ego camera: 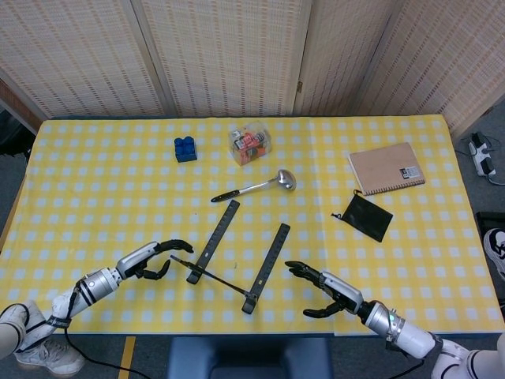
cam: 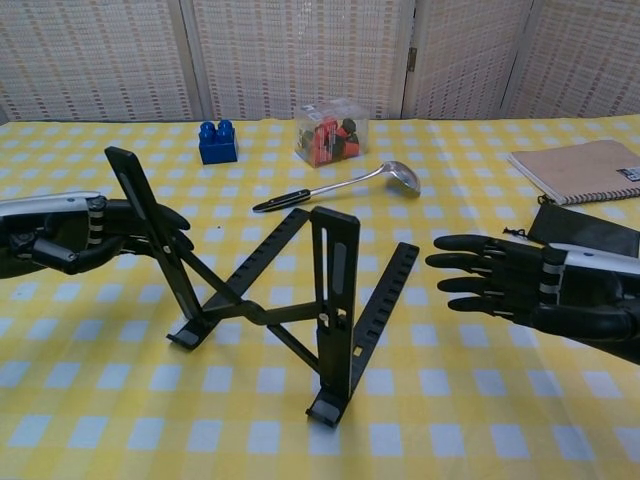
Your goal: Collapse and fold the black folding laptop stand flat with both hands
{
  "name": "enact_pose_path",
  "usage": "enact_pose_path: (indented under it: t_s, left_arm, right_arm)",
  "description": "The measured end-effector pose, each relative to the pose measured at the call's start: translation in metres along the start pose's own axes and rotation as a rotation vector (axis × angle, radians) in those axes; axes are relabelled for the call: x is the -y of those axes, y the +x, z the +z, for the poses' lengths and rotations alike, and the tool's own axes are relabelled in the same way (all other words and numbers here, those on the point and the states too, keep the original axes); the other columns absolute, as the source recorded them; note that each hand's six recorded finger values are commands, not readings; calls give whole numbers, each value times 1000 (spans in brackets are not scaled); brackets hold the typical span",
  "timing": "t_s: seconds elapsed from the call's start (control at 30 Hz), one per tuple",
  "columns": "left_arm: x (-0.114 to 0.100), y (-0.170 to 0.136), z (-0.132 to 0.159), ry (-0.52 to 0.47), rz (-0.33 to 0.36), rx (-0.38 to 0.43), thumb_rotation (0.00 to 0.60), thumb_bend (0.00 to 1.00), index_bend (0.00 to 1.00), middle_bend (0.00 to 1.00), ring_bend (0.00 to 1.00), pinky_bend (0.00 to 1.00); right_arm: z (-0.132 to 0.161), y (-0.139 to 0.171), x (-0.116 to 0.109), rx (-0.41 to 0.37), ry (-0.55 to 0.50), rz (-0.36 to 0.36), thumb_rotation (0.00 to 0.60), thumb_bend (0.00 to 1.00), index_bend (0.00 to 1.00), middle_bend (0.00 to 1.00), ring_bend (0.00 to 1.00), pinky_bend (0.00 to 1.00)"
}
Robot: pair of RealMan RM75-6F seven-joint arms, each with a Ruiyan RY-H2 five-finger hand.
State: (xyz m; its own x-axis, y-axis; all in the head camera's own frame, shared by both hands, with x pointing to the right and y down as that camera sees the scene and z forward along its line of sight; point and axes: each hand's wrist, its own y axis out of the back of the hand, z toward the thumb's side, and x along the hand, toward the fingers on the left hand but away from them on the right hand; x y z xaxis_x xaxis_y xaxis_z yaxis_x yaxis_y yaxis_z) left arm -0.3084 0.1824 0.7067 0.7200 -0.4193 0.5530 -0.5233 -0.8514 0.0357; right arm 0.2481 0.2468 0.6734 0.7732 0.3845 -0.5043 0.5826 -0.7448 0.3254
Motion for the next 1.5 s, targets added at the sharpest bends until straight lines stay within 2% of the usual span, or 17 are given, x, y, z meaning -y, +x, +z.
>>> enact_pose_path:
  t_s: [0.2,0.33,0.4,0.6,0.73,0.83,1.0,1.33,1.5]
  left_arm:
    - [-4,-3,-4,82,-9,-40,600,663,223,166,50,100]
    - [-1,-5,-7,128,-20,-63,600,586,256,161,39,92]
    - [2,-6,-8,150,-20,-71,600,578,271,161,39,92]
    - [6,-4,-11,217,5,-89,600,578,326,161,50,98]
    - [7,-1,-11,256,28,-95,600,578,339,161,53,101]
    - [8,2,-11,292,34,-101,600,578,347,161,55,102]
    - [15,9,-9,311,35,-109,600,580,358,161,58,104]
    - [21,18,-5,313,32,-96,600,584,369,161,62,106]
    - [23,21,-5,323,27,-94,600,589,410,163,63,109]
  right_arm:
    - [-1,-1,-1,0,-2,-3,456,253,0,0,27,0]
    - [2,-2,0,-13,35,3,455,253,0,0,28,0]
    - [7,-2,0,-26,60,6,456,254,0,0,28,0]
    - [31,-3,-3,-71,229,-19,457,253,0,0,26,0]
    - [59,-1,-3,-105,373,-60,457,254,0,0,29,0]
    - [81,-1,-5,-124,423,-109,458,253,0,0,33,0]
    - [97,-4,-14,-114,440,-185,456,253,0,0,26,0]
    - [92,-4,-14,-89,425,-183,456,254,0,0,26,0]
    - [89,-4,-14,-82,420,-177,458,252,0,0,23,0]
